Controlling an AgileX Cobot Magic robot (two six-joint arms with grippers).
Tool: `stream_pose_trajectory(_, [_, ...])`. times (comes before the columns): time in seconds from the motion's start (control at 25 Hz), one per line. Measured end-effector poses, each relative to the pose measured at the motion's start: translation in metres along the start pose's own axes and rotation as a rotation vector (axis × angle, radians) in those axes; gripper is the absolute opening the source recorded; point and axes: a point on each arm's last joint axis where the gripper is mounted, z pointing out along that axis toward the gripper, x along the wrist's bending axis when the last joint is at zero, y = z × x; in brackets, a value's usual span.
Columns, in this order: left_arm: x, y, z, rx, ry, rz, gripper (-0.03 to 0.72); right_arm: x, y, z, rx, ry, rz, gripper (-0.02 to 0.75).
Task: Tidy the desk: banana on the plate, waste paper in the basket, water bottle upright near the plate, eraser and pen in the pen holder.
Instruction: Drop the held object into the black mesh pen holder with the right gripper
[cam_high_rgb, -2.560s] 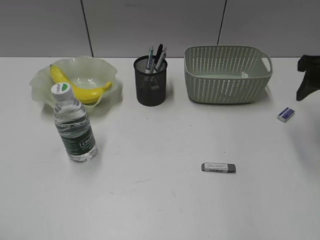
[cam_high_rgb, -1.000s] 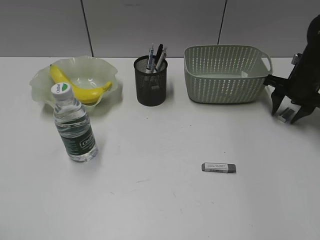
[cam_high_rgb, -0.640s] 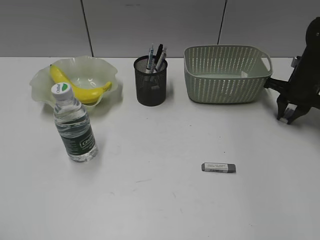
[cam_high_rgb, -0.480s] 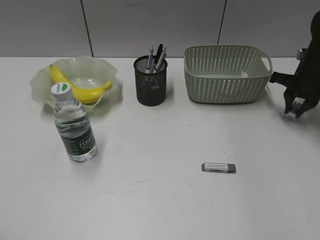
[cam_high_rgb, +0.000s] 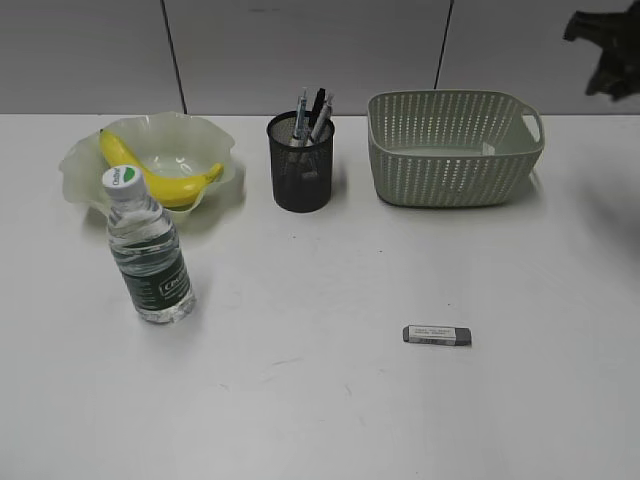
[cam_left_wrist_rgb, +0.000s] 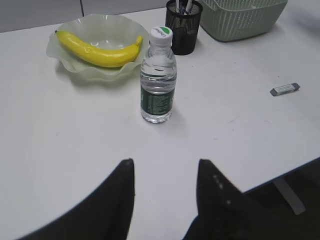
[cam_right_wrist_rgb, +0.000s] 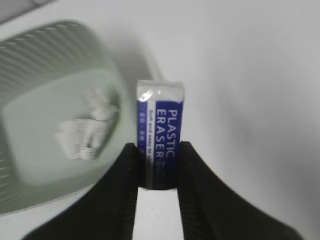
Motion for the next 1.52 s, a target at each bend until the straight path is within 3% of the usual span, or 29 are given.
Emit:
stream_pose_trajectory(0.32, [0.0, 0.0, 0.0, 0.0, 0.0, 0.0, 0.31, 0.115, -0.036, -0.024, -0.192, 0.337, -0.507, 0.195])
stream_pose_trajectory(0.56, [0.0, 0.0, 0.0, 0.0, 0.0, 0.0, 0.31, 0.173, -0.066, -0.004, -0.337, 0.482, -0.522, 0.195])
stream_pose_trajectory(1.0, [0.0, 0.0, 0.0, 0.0, 0.0, 0.0, 0.31, 0.215, -0.119, 0.046, -0.363, 0.544, -0.544, 0.195])
stream_pose_trajectory(1.52, [0.0, 0.0, 0.0, 0.0, 0.0, 0.0, 0.31, 0.215, -0.135, 0.082, -0.373, 0.527, -0.534, 0.202])
